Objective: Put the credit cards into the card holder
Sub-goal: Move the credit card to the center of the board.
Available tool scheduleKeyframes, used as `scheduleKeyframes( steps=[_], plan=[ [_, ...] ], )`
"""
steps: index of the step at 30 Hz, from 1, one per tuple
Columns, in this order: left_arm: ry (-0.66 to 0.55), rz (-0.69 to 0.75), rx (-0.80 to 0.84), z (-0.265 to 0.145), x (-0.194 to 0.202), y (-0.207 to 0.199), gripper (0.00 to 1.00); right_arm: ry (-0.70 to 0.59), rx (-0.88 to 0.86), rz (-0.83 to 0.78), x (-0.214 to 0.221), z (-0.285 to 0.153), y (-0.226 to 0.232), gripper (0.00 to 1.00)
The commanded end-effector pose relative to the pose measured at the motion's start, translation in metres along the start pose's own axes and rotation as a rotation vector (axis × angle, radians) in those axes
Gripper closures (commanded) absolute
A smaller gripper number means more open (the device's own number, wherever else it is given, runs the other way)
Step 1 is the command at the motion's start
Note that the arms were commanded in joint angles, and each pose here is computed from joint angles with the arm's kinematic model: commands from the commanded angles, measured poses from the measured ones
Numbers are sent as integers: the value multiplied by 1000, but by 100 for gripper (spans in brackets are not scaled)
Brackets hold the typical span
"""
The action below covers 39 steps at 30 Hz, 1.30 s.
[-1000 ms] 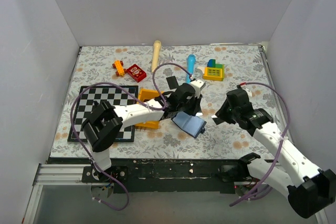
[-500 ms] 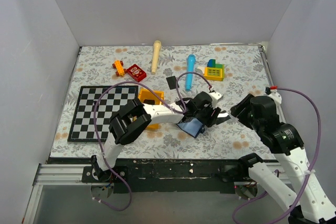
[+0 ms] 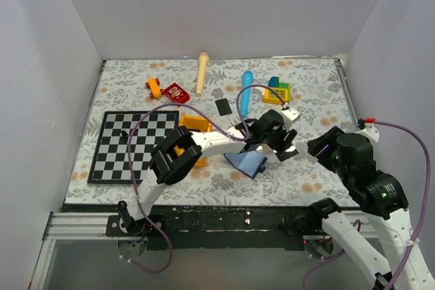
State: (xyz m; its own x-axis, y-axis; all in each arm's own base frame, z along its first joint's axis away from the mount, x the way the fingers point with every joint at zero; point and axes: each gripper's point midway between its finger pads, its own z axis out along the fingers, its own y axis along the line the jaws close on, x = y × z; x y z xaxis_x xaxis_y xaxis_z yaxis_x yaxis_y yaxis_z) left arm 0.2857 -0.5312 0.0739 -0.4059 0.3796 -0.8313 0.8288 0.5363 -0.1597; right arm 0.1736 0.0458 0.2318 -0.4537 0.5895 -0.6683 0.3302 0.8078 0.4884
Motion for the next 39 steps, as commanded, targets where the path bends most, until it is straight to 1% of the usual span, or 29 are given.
scheduleKeyframes(
  steps=[1,9,15,19,23,27,34,39],
  plan=[
    [7,38,12,10,1,0,45,-97,-25,28,-25,-21,1,36],
    [36,103,9,24,17,-6,45,-118,-33,30,-30,-28,0,36],
    [83,150,12,29,38,-16,46,-136,-34,31,-34,-32,-1,37],
    [114,187,5,28,55,-27,53,-156,-38,31,-39,-37,-2,38],
    [150,170,10,27,70,-34,60,-164,-38,31,-42,-39,-1,38],
    [192,153,15,22,90,-35,66,-163,-37,26,-42,-39,-2,38],
    [266,175,27,3,125,-53,66,-163,-31,19,-42,-38,-2,38],
    [346,185,17,-15,159,-63,66,-163,-26,14,-41,-38,-4,38]
  ],
)
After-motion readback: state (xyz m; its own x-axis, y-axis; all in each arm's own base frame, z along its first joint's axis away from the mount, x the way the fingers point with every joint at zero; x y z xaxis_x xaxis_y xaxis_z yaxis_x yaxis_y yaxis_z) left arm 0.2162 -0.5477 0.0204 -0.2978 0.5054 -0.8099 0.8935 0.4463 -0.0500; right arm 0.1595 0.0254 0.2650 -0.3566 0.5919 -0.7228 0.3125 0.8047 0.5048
